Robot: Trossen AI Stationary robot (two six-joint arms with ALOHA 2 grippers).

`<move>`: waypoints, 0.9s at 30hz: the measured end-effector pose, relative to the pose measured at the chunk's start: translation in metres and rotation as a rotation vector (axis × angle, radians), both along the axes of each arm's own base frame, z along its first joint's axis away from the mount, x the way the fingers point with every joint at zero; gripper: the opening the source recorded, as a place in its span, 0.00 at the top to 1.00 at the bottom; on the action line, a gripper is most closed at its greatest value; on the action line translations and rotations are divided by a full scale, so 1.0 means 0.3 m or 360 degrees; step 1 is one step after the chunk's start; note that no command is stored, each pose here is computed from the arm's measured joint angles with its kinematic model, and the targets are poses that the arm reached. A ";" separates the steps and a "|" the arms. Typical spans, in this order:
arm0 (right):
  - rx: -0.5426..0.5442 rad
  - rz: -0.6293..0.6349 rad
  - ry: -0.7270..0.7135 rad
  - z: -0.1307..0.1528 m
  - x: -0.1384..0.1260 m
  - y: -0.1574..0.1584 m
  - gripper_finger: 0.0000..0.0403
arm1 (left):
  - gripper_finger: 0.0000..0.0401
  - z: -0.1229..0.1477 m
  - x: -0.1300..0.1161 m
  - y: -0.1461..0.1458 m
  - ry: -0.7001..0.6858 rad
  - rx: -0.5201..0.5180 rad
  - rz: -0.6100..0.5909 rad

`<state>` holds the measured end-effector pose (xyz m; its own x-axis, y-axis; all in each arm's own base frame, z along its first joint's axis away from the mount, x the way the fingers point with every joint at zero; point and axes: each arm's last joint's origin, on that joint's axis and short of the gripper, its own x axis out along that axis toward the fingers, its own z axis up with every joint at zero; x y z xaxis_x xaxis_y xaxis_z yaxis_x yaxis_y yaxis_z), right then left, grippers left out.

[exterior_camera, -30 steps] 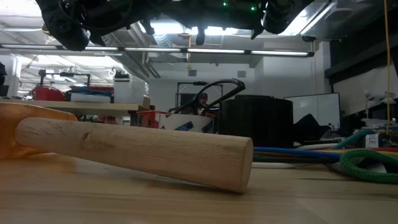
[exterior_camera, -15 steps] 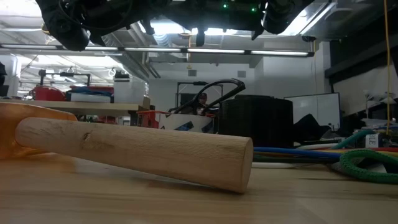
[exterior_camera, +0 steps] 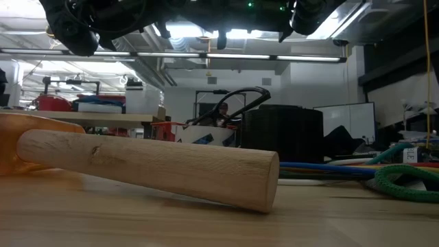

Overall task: Coil cords
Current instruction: Coil the green cable wire on the black spool

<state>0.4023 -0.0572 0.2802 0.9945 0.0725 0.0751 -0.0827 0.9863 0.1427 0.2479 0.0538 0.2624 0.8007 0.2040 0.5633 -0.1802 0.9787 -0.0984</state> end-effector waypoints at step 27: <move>0.0065 -0.0091 -0.0047 0.010 -0.001 -0.005 0.71 | 1.00 -0.001 0.001 -0.001 -0.0006 -0.0039 -0.0039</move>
<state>0.4021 -0.0587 0.2831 0.9942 0.0120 0.1065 -0.0313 0.9829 0.1814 0.2481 0.0534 0.2622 0.8036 0.1982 0.5612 -0.1558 0.9801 -0.1230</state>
